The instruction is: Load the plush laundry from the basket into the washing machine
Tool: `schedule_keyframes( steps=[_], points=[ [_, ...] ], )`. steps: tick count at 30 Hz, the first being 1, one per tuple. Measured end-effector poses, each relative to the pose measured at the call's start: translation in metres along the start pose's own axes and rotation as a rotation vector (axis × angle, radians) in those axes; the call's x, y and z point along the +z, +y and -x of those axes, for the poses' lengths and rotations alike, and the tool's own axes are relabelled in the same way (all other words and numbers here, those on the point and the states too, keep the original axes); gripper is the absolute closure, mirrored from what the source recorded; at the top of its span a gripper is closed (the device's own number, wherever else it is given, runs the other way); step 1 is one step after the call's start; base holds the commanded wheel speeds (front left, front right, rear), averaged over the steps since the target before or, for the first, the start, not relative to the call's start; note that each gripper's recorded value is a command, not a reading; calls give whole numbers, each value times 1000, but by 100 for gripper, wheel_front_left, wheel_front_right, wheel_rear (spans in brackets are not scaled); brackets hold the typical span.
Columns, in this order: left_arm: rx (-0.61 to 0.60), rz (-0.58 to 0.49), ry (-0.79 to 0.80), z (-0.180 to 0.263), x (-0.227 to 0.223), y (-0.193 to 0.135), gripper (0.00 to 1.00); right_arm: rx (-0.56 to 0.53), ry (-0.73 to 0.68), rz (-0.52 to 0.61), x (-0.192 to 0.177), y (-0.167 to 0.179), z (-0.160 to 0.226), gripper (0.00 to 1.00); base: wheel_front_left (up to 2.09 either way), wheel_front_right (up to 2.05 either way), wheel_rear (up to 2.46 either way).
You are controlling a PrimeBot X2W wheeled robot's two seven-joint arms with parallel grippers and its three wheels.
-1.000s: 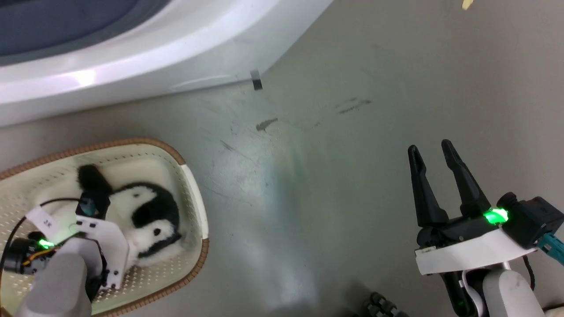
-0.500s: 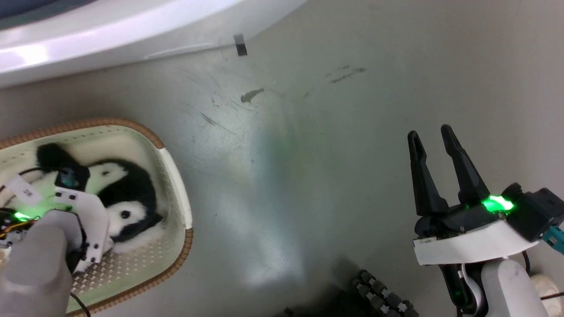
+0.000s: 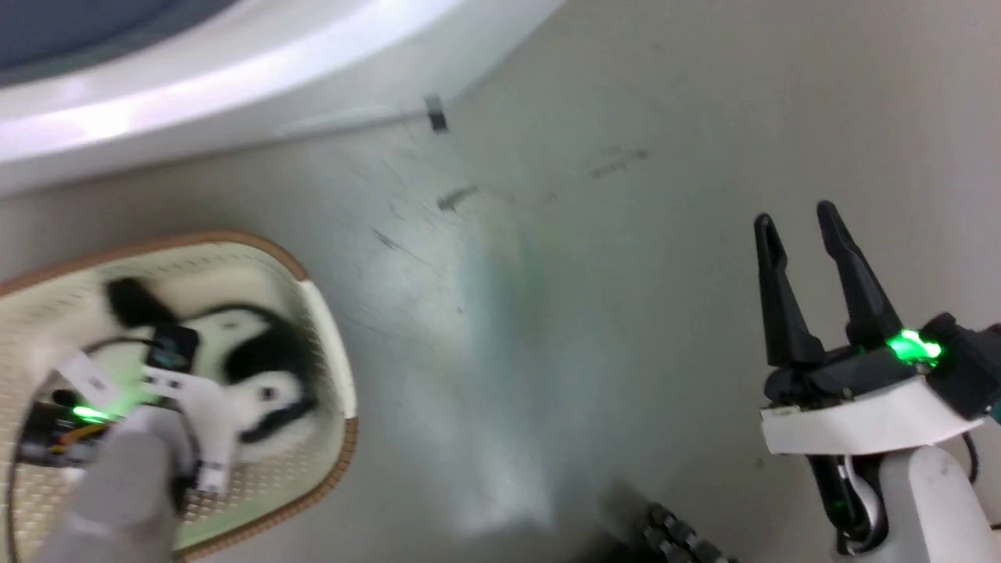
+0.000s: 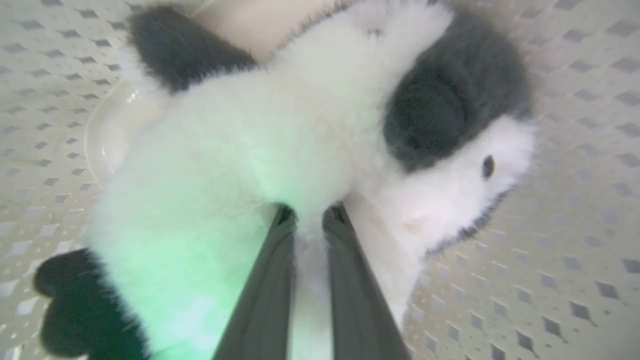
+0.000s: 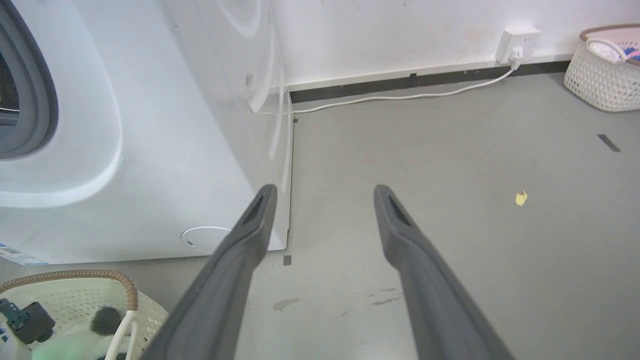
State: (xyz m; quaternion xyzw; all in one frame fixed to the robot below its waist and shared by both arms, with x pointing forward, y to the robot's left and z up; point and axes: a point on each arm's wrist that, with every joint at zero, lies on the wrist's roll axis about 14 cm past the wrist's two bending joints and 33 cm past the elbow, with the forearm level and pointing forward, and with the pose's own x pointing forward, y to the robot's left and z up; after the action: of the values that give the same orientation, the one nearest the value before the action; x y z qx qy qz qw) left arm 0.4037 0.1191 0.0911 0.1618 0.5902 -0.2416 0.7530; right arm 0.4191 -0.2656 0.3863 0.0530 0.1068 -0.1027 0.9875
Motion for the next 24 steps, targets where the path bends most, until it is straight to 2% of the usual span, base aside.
schedule_keyframes(
  steps=[4, 9, 10, 12, 16, 17, 19, 20, 22, 23, 24],
  points=[
    [-12, 85, -174, 36, 23, -22, 100, -1, -47, 38, 20, -2, 13, 0, 0, 0, 0],
    [5, 131, -283, 72, 24, -27, 100, 11, -79, 43, 33, 1, 26, 0, 0, 0, 0],
    [46, 167, -388, 109, 20, -21, 100, 48, -134, 34, 51, 12, 36, 0, 0, 0, 0],
    [85, 211, -490, 145, 22, -16, 100, 90, -171, 17, 63, 26, 49, 0, 0, 0, 0],
    [117, 228, -597, 176, 29, -11, 100, 121, -201, 6, 72, 35, 58, 0, 0, 0, 0],
    [137, 239, -691, 199, 38, -9, 100, 140, -220, -3, 78, 40, 64, 0, 0, 0, 0],
    [142, 254, -779, 222, 44, -11, 100, 160, -238, -7, 83, 46, 70, 0, 0, 0, 0],
    [181, 278, -901, 258, 47, -7, 100, 186, -265, -14, 91, 54, 77, 0, 0, 0, 0],
    [216, 287, -994, 285, 53, -1, 100, 202, -282, -19, 97, 58, 80, 0, 0, 0, 0],
    [236, 307, -1133, 323, 64, 1, 100, 221, -302, -23, 103, 64, 82, 0, 0, 0, 0],
    [243, 316, -1169, 333, 67, 2, 100, 225, -305, -23, 104, 65, 83, 0, 0, 0, 0]
  ],
)
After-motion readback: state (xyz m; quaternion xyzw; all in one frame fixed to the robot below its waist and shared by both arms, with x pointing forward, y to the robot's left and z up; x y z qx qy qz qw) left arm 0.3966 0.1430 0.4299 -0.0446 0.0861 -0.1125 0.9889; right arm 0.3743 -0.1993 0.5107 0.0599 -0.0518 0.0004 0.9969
